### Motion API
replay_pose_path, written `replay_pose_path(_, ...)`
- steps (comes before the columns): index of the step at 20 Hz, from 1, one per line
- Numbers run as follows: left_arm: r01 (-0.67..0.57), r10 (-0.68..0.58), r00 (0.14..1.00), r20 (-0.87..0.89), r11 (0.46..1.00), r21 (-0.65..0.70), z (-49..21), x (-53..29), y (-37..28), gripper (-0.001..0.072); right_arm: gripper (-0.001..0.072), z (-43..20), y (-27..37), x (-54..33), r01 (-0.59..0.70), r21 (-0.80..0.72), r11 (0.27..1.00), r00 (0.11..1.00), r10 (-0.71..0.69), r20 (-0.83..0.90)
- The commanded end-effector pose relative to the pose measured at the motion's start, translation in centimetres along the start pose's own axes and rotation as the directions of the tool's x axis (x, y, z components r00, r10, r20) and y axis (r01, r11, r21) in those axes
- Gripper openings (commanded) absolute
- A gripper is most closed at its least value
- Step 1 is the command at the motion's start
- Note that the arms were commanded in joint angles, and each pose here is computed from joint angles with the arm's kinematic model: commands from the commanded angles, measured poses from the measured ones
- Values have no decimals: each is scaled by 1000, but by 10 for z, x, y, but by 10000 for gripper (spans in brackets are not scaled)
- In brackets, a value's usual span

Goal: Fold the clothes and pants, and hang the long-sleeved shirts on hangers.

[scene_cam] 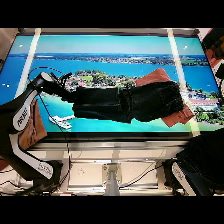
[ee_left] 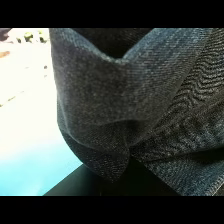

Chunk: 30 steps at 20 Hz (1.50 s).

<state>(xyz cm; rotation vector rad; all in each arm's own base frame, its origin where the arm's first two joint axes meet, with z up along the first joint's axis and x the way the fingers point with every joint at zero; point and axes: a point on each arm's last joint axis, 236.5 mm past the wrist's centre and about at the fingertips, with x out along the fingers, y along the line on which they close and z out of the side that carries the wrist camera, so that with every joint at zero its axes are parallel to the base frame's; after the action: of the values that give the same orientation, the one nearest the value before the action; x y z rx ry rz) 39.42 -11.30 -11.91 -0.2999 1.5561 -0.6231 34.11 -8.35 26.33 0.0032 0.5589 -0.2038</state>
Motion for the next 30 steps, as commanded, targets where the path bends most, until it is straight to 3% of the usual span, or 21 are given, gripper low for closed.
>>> replay_pose_path(1,-8,8,1000,-24,1000,-22,-5,4,5,37,36,0,0,0,0,0,1000,1000,0,0)
replay_pose_path(9,-11,12,1000,28,998,-58,1,-21,-1,34,36,0,0,0,0,0,1000,1000,0,-2)
replay_pose_path(14,0,-13,981,192,998,66,12,-115,-63,34,36,0,1,0,-5,3,1000,1000,5,-1)
replay_pose_path(18,-114,9,895,445,971,209,35,-212,-123,34,36,-2,14,3,-58,33,998,998,59,-12)
replay_pose_path(21,-210,26,819,573,943,257,38,-266,-152,34,36,-27,17,22,-70,43,997,991,74,-111)
replay_pose_path(25,-303,154,763,628,943,137,35,-295,-138,34,36,-59,48,51,-179,145,973,964,203,-173)
replay_pose_path(30,-261,216,732,646,965,-27,45,-299,-121,35,36,-75,134,80,-402,194,895,883,435,-176)
